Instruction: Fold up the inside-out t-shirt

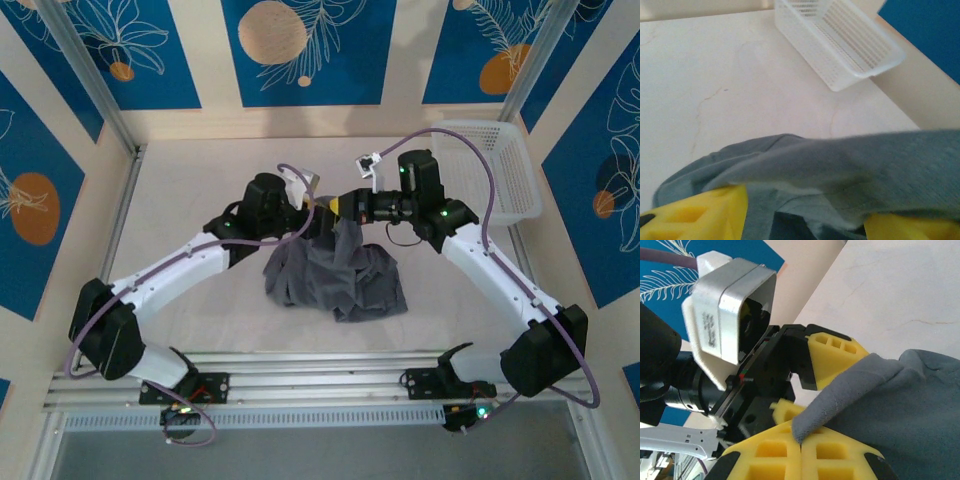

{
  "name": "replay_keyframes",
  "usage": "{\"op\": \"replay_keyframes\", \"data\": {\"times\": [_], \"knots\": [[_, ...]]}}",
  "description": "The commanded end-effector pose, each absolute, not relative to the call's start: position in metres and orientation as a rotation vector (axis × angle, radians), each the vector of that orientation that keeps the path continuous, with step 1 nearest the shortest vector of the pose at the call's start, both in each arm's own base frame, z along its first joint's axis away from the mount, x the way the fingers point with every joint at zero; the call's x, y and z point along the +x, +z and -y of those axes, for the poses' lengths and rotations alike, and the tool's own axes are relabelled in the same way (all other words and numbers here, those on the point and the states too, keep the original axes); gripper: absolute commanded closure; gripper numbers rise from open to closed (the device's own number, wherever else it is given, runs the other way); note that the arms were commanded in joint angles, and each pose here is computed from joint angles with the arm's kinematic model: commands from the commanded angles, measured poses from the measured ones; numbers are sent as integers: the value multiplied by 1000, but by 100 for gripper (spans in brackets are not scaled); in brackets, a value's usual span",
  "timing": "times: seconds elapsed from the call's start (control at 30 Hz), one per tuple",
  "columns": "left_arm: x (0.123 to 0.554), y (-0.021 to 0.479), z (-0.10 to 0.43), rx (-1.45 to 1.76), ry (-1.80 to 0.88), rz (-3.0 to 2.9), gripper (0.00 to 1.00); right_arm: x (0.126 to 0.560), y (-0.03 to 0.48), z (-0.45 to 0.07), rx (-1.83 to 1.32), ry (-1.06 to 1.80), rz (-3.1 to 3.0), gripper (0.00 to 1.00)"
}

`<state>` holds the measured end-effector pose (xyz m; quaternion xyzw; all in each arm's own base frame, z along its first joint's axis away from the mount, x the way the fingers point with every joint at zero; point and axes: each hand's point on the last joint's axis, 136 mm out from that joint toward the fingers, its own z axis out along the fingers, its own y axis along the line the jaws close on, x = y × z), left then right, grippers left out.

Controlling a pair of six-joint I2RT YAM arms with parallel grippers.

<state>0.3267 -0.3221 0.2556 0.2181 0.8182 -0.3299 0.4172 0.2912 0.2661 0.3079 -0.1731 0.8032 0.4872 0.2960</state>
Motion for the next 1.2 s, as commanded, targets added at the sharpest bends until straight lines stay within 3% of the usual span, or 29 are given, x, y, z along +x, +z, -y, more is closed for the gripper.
{"op": "replay_keyframes", "data": {"times": [0.0, 0.07, 0.1, 0.13, 0.4, 0.47, 0.6, 0.67, 0.83, 1.0, 1.17], "knots": [[337, 278, 307, 478, -714, -2037, 64, 285, 321, -263, -470, 1274, -2123, 100], [329, 287, 305, 499, -734, -2059, 90, 292, 310, -256, -441, 1182, -2168, 100], [323, 293, 305, 519, -752, -2073, 99, 296, 303, -251, -425, 1122, -2198, 100], [317, 298, 305, 539, -771, -2087, 100, 299, 297, -245, -411, 1060, -2223, 100], [281, 317, 291, 635, -918, -2197, 100, 337, 254, -182, -412, 355, -2278, 95], [279, 316, 292, 649, -932, -2213, 100, 329, 262, -193, -477, 428, -2255, 86], [280, 314, 295, 643, -946, -2223, 100, 293, 287, -240, -653, 762, -2139, 56], [282, 314, 297, 643, -947, -2225, 100, 279, 289, -259, -726, 858, -2096, 46], [291, 320, 290, 589, -891, -2218, 100, 292, 264, -265, -644, 801, -2150, 42], [303, 342, 268, 493, -835, -2162, 100, 319, 207, -225, -495, 398, -2332, 41], [318, 361, 239, 386, -804, -2116, 100, 311, 167, -194, -417, 244, -2474, 41]]}}
